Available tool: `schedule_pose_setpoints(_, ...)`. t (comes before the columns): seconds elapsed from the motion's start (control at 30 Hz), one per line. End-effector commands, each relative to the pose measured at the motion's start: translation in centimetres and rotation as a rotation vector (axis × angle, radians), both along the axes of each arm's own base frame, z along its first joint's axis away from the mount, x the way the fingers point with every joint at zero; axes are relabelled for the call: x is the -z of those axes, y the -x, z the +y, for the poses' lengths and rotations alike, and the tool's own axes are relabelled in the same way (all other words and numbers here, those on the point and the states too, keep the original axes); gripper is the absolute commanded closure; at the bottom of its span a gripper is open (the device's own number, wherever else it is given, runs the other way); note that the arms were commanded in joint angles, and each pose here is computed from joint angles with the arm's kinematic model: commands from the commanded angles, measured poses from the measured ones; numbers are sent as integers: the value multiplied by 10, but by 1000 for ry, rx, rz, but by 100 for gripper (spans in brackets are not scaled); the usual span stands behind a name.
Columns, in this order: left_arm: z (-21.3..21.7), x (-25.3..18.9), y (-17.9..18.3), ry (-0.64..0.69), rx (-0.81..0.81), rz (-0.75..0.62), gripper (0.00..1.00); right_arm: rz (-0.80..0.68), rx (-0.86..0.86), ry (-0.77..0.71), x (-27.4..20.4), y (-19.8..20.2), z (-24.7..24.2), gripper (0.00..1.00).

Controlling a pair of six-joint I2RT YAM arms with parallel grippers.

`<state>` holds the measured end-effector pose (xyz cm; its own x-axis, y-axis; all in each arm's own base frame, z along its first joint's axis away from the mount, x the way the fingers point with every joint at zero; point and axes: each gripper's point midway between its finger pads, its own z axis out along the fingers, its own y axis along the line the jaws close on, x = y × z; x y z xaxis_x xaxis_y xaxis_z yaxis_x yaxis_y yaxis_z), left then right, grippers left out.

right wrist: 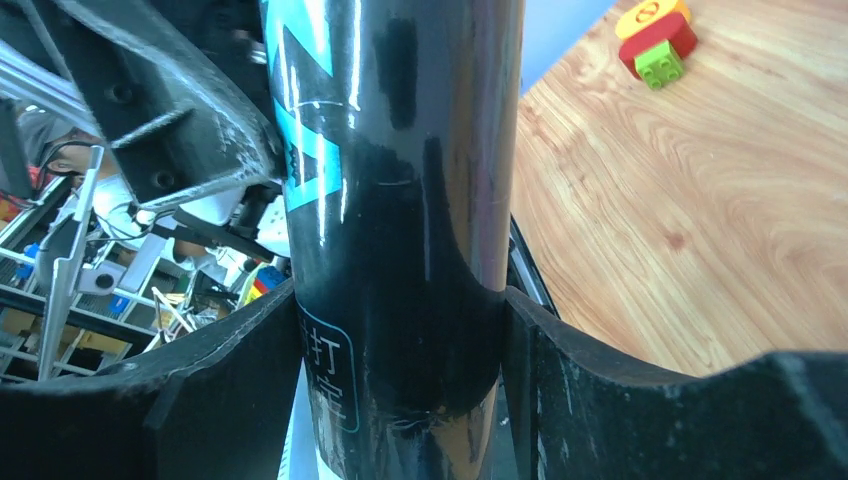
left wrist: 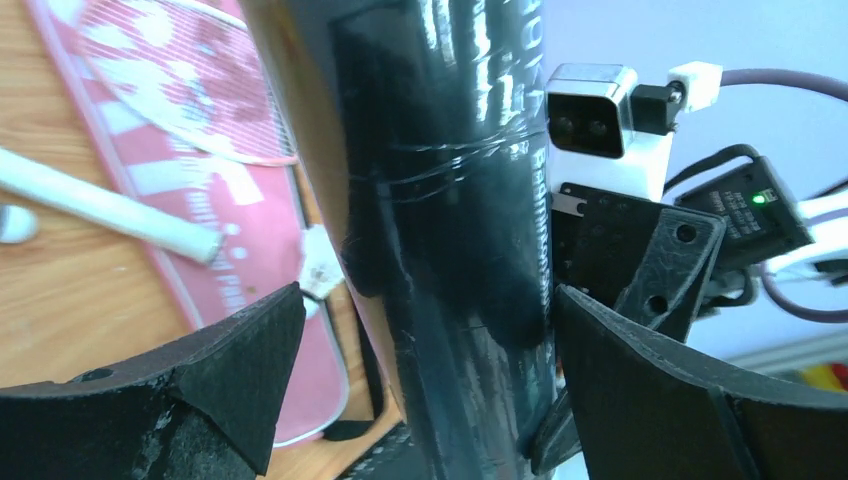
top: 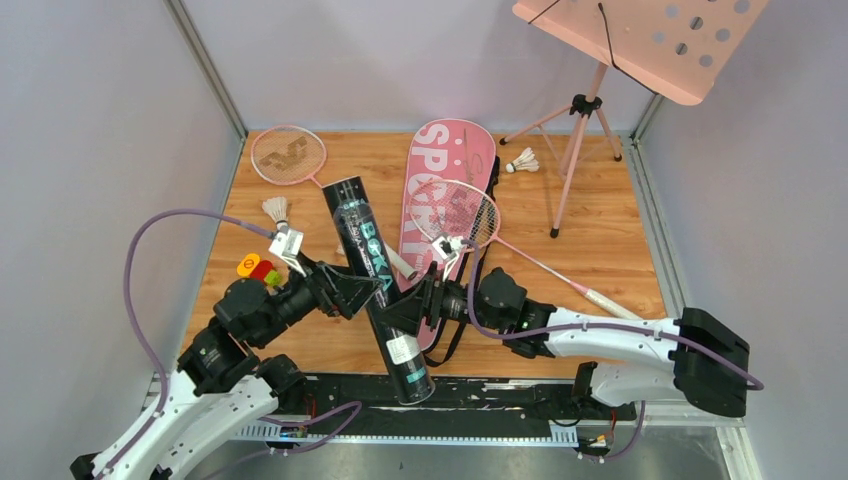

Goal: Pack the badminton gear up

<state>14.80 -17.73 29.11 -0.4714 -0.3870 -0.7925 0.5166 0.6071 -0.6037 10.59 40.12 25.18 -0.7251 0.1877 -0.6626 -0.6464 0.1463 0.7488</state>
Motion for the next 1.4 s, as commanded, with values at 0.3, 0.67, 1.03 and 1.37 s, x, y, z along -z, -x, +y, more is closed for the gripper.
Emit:
schedule_pose_setpoints(0.3, -49, -45, 5, 274, 204, -63, 9, -67, 15, -280, -58, 7, -9, 54)
schedule_pose_setpoints(0.67, -38, -34, 2, 232, 152, -81, 48, -25, -15, -221, -34, 8, 3, 14)
schedule_pose_setpoints(1.03, 5, -16, -12, -277, 41, -173, 45, -34, 282, 84, 10, -29, -53, 3)
schedule_pose_setpoints(1.37, -9, 45, -42, -694, 194, -221, 51, -127, 411, 60, -58, -32, -112, 14)
